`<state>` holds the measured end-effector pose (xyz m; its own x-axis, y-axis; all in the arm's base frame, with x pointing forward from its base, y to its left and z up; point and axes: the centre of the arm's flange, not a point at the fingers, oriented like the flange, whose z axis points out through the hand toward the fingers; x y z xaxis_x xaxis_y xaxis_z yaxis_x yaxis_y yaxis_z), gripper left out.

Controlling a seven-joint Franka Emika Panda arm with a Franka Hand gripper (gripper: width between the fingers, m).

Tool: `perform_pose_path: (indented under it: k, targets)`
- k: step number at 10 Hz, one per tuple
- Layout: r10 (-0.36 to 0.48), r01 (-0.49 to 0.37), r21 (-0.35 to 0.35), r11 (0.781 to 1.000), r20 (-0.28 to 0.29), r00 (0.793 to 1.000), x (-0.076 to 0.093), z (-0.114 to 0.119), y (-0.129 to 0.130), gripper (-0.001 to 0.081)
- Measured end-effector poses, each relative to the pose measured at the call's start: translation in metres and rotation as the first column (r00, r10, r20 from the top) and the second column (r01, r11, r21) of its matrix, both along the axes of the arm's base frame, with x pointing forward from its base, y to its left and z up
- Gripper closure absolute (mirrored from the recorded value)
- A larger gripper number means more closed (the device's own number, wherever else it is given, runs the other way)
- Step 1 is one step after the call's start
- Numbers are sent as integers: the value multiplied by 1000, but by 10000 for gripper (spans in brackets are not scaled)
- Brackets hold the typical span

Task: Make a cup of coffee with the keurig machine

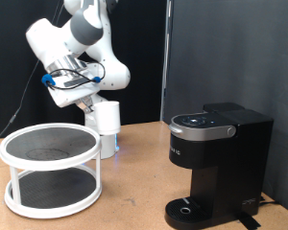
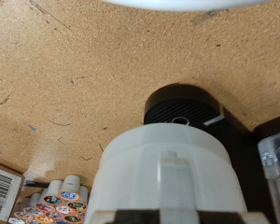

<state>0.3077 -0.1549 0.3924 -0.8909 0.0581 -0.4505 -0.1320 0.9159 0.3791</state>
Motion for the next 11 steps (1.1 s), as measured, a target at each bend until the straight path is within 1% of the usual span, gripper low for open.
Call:
perform_pose_path:
  k: [1, 3, 5, 7, 9, 11]
  targets:
    - [-9, 9, -6, 1000, -3, 1000, 10, -1, 10, 804]
    - [0, 0, -13, 1000, -4, 1000, 27, -7, 30, 804]
    - [38, -39, -13, 999, -20, 999, 38, -17, 49, 804]
    - [47, -48, -21, 999, -19, 999, 41, -19, 52, 804]
    - [44, -44, -11, 999, -25, 999, 41, -21, 53, 804]
    - [36, -36, -6, 999, -56, 998, 45, -32, 55, 804]
